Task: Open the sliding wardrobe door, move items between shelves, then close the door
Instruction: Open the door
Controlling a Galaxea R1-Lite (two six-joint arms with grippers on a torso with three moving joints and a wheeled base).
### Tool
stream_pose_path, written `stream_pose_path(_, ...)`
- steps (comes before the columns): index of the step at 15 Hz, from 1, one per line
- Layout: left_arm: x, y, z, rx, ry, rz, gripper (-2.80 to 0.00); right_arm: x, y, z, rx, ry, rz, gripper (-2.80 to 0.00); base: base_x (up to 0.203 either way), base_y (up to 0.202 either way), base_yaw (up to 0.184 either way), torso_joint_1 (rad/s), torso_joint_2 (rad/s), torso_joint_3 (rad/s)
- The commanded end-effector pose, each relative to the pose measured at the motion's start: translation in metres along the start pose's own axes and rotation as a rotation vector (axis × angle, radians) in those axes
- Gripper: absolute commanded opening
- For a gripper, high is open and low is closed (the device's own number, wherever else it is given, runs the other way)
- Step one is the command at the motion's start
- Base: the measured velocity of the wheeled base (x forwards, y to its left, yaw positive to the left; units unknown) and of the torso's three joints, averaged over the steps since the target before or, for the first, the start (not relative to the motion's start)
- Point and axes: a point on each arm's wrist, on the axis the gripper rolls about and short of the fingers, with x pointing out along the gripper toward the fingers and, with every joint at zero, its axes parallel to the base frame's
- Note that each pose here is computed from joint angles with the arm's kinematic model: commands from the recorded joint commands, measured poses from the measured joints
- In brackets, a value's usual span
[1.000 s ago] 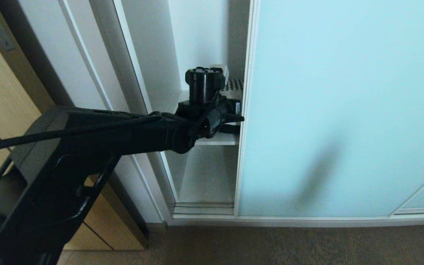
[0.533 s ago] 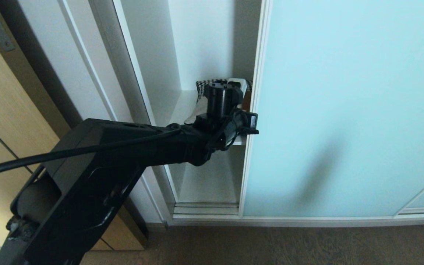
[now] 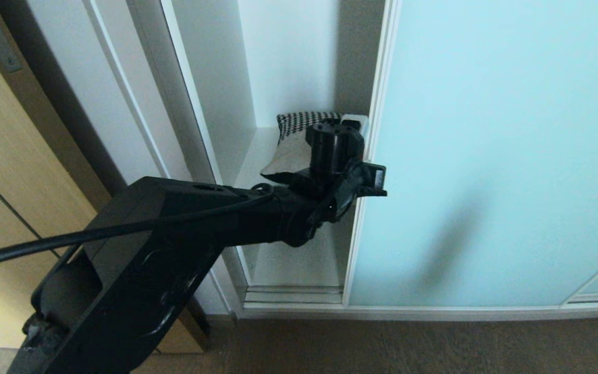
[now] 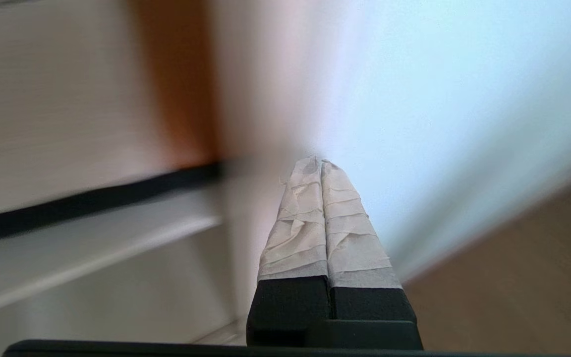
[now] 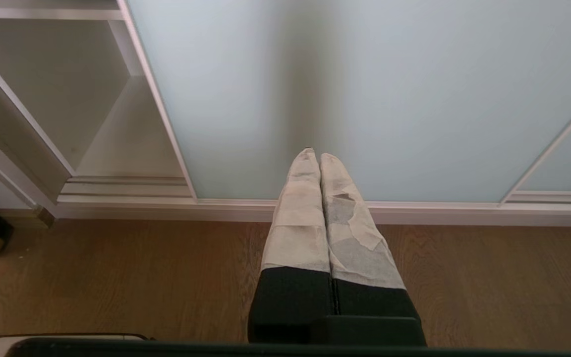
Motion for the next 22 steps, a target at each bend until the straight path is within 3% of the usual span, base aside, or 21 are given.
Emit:
stream_pose_path(1, -0.005, -0.015, 0.005, -0.003, -0.013, -0.027, -2.80, 0.000, 0.000, 0.000, 0.000, -0.002, 0.001, -2.80, 0.000, 0.000, 0.000, 0.000, 0.00, 0.000)
stream_pose_path(6, -0.009, -0.032, 0.003, -0.007, -0.006, -0.058, -2.80, 0.000, 0.000, 0.000, 0.000, -0.002, 0.001, -2.80, 0.000, 0.000, 0.000, 0.000, 0.00, 0.000)
stream_pose_path(11, -0.040, -0.026, 0.048, -0.038, -0.067, -0.056, -2.80, 0.000, 0.000, 0.000, 0.000, -0.002, 0.001, -2.80, 0.000, 0.000, 0.000, 0.000, 0.00, 0.000)
stream_pose_path(14, -0.092, -0.015, 0.100, -0.060, -0.130, -0.045, -2.80, 0.000, 0.000, 0.000, 0.000, -0.002, 0.002, -2.80, 0.000, 0.000, 0.000, 0.000, 0.00, 0.000)
stream_pose_path(17, -0.161, 0.003, 0.145, -0.068, -0.195, 0.033, -2.80, 0.000, 0.000, 0.000, 0.000, -0.002, 0.000, -2.80, 0.000, 0.000, 0.000, 0.000, 0.00, 0.000)
stream_pose_path(19, -0.207, 0.016, 0.154, -0.043, -0.198, 0.104, -2.80, 0.000, 0.000, 0.000, 0.000, -0.001, 0.000, -2.80, 0.000, 0.000, 0.000, 0.000, 0.00, 0.000)
stream_pose_path(22, -0.274, 0.046, 0.149, -0.001, -0.176, 0.229, -2.80, 0.000, 0.000, 0.000, 0.000, -0.002, 0.002, -2.80, 0.000, 0.000, 0.000, 0.000, 0.00, 0.000)
